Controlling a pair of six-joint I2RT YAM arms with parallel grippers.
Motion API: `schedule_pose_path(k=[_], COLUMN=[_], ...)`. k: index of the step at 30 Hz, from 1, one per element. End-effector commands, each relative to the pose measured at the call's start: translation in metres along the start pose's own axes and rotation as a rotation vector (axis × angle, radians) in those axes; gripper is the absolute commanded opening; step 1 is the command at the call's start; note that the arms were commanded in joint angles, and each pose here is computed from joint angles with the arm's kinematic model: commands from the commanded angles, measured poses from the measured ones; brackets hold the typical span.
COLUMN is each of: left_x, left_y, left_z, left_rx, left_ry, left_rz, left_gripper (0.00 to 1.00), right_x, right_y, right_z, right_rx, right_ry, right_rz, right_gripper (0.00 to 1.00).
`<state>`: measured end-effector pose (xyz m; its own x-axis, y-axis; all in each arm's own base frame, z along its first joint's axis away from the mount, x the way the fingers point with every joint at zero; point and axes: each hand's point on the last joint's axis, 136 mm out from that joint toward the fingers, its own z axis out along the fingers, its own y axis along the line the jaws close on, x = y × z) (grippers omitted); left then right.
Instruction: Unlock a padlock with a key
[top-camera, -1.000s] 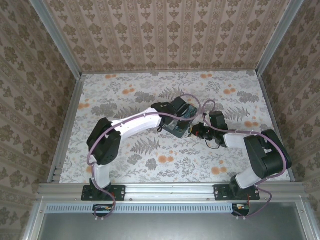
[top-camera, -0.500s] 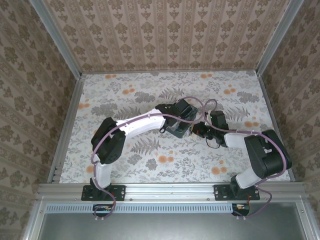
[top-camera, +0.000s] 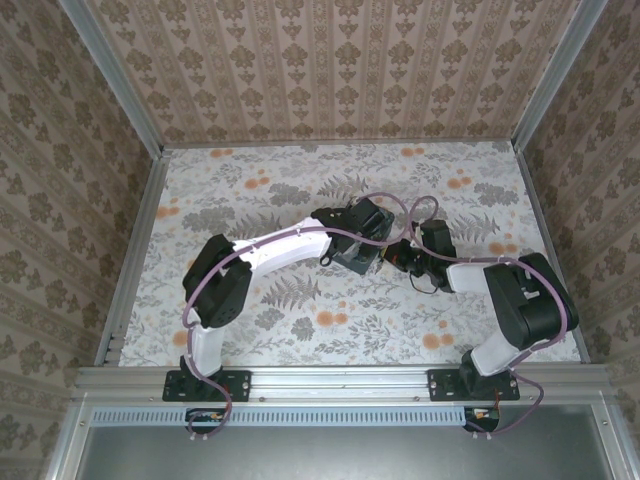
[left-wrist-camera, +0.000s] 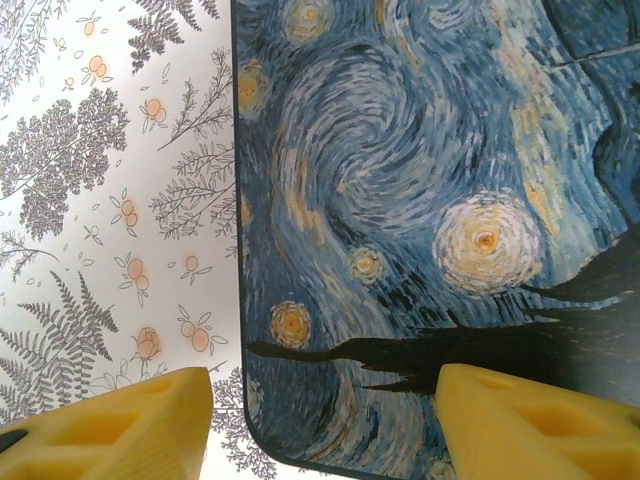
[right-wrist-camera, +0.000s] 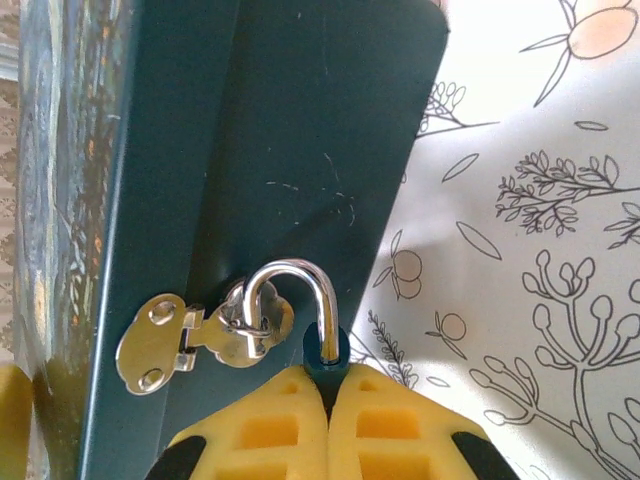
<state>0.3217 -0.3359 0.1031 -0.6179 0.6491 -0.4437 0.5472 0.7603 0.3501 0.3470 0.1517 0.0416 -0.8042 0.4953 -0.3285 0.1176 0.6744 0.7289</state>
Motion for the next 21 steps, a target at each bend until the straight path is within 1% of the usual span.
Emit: schedule_pose_path(k=[1,11,15,21], left_x=[0.021,0.024,0.024,0.02], left_y=[-0.007,-0.01,-0.011,-0.007], left_z=[0.014,0.019,0.02,0.024], left_rx=[-0.007,-0.001,0.0,0.005], left_ry=[0.079,0.09,0.091,0.091], left_rz=[0.065,0.067,0.067,0.051], left_gripper=[0.65,0.64,0.64,0.65], right_x=[-0.021,-0.039,-0.045,-0.034], right_y=[-0.001,-0.011,-0.014,-0.011], right_z=[0.001,-0.003,-0.003,-0.014], right_rx=[0.014,0.041,0.042,0.006], right_ry=[-0.086,-0.142,-0.136,-0.115], right_rz=[0.052,0.123,0.133,0.132], right_gripper=[0.0,0.0,0.0,0.0])
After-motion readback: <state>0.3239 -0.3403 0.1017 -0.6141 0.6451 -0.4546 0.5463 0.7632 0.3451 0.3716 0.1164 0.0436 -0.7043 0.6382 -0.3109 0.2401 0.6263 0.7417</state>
